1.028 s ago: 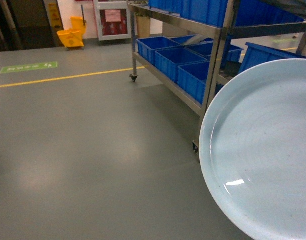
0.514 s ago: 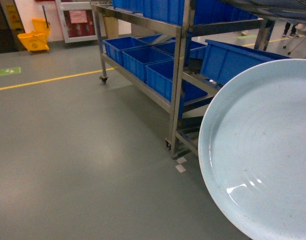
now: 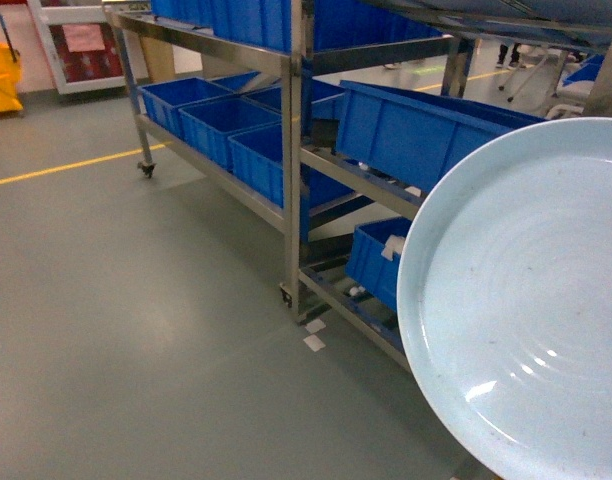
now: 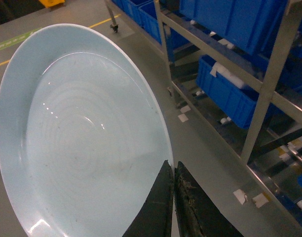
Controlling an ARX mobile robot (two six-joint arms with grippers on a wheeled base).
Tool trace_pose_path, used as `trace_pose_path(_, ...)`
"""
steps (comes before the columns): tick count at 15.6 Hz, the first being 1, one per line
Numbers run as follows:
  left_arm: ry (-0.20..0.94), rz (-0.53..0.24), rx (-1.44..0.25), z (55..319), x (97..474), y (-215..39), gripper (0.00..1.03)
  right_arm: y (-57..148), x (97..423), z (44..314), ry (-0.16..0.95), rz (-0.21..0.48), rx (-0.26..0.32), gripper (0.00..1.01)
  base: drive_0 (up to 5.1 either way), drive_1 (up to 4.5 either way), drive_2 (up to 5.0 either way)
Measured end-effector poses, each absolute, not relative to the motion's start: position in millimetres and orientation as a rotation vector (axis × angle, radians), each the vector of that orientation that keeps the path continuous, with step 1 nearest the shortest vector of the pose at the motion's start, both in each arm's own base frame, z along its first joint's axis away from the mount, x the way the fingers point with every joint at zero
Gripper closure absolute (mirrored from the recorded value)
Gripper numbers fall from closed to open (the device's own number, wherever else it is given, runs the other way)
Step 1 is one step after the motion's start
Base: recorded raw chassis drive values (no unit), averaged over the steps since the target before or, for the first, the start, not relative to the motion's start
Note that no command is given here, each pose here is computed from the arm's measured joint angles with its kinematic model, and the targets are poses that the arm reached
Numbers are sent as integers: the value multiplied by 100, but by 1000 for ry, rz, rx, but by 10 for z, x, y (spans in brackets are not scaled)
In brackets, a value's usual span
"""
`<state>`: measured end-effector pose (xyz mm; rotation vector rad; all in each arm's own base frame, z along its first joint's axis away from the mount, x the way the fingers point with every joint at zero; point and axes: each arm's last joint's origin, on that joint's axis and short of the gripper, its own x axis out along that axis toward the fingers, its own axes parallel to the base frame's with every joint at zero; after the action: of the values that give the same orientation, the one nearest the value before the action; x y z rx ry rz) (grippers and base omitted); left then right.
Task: Place blue tray on left shelf second layer neatly
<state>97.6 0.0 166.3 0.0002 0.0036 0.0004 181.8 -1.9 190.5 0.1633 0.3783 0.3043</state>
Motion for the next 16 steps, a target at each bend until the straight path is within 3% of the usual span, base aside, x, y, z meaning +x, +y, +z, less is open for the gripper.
trace_pose_path(5, 6, 0, 0, 1661, 976, 0, 5, -19, 1818, 1904, 380, 305, 164, 99, -149, 284, -583)
trace_pose_path(16, 4, 0, 0, 1663, 976, 0, 5, -19, 1816, 1900, 380, 304, 164, 99, -155, -155, -155)
